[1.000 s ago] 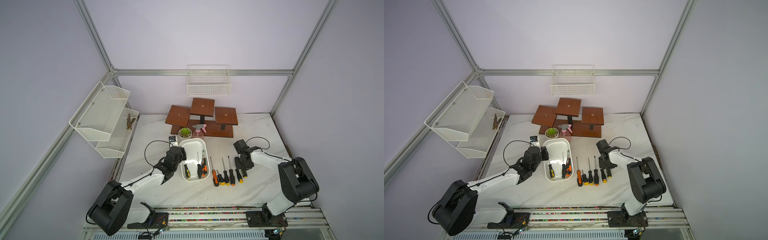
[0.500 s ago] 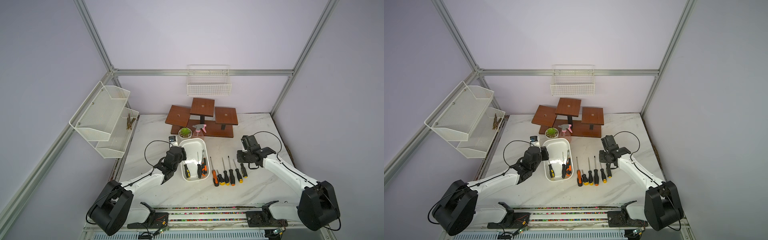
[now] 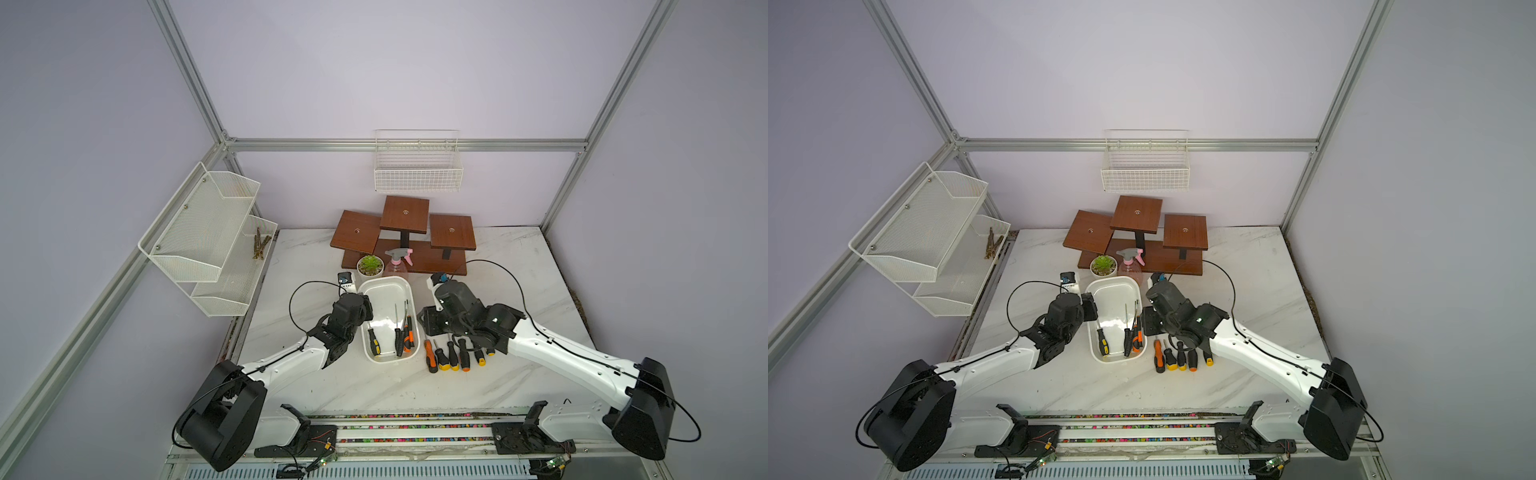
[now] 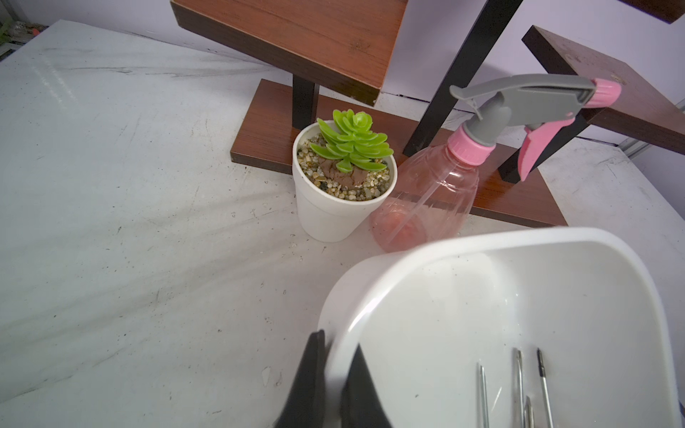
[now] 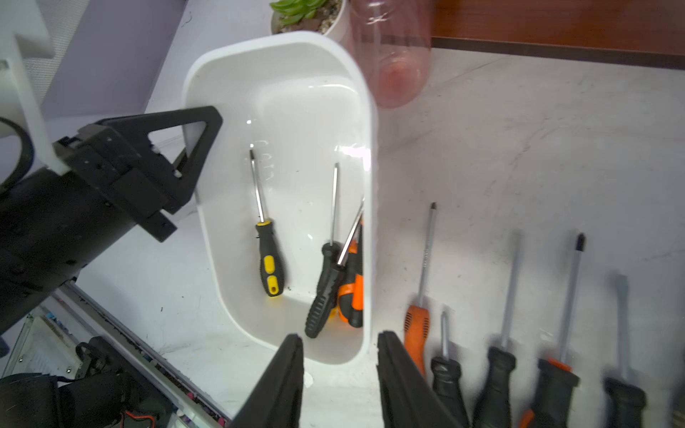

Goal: Take out the screwdriver from the storage box
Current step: Pick up the screwdriver from the storage box.

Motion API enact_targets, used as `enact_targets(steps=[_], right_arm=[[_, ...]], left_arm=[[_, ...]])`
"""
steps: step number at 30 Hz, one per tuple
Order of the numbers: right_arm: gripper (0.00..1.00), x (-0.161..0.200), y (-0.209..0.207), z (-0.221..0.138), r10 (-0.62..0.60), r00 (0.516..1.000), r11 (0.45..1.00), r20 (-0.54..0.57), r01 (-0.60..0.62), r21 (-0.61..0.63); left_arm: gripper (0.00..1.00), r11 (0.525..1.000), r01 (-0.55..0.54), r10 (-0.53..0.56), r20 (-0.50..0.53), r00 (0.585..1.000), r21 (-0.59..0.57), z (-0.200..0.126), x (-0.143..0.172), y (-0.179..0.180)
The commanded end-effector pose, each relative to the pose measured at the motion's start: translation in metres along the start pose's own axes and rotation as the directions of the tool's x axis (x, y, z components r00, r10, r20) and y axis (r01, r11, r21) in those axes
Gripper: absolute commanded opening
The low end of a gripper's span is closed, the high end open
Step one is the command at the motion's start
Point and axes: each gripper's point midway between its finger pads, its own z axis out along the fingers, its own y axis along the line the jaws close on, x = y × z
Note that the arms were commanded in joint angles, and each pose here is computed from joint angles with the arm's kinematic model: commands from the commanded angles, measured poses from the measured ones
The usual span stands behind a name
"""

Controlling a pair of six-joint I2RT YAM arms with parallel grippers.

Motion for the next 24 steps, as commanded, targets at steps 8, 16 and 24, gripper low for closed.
enact_targets(steps=[8,16,24], right_arm=[[0.4,0.033,0.034,0.052,0.028,0.998,0.998,-0.065,-0.032,-0.05],[0.4,0.052,0.021,0.083,0.017,0.993,1.0,-0.114,-0.015,0.019],[0.4,0.066,0.008,0.104,0.006,0.988,0.996,-0.155,0.008,0.084]], left_arm=[[0.0,1.0,0.0,-0.001,0.024,1.0,0.024,0.0,-0.007,-0.006],[0.0,1.0,0.004,-0.005,0.029,1.0,0.029,-0.001,-0.008,-0.006],[0.0,1.0,0.006,-0.007,0.031,0.999,0.024,-0.003,-0.007,-0.004]])
